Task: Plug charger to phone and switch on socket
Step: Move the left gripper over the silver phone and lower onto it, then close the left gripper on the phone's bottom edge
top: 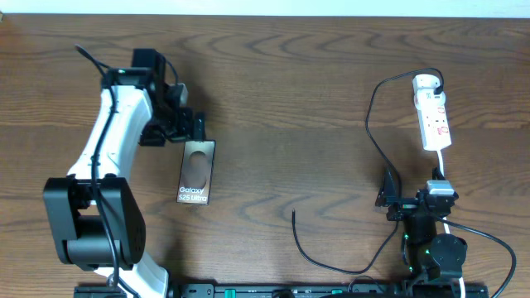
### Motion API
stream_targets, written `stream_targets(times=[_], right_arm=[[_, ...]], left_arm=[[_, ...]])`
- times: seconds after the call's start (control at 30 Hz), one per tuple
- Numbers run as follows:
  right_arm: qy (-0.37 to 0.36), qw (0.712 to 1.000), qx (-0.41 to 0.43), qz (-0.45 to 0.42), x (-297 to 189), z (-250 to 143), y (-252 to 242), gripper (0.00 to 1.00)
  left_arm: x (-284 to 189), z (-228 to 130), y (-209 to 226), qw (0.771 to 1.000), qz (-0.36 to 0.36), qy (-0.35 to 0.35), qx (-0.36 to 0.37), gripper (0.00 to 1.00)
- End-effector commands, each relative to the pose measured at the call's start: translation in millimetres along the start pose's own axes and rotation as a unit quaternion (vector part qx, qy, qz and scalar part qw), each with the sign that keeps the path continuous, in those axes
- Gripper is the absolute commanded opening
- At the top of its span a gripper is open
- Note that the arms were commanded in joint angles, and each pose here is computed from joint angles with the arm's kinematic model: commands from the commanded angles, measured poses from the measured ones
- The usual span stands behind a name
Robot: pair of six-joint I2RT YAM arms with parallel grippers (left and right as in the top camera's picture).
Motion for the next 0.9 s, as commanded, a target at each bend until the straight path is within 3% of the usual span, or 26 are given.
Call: stream_targets(times=[0.0,0.1,0.5,0.87], right_arm=[[0.000,1.000,0.006,0.005,0,0,2,0.99],[0.000,1.000,0.006,0.005,0,0,2,0.99],[0.000,1.000,0.006,0.005,0,0,2,0.99],[0.000,1.000,0.006,0.005,0,0,2,0.99]], left_arm=[[11,-8,0,0.999,0.033,0.001,-0.001,0.98],[22,-11,5,0.997,0.068,-0.015,-0.014,0.98],[20,-44,-2,0.996,0.042,-0.075,0.006,0.98],[45,-60,9,0.996,0.038,-0.082,0.008,0.98]])
Point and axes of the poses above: each gripper's point midway between its finger pads, its own x axis out along the fingers, its own y axis along the line the jaws close on, z = x × y, the point moved 4 cm from there along -x, back along the fingers, and after that the axes turned 12 degrees about -x, right-handed, at the moved point
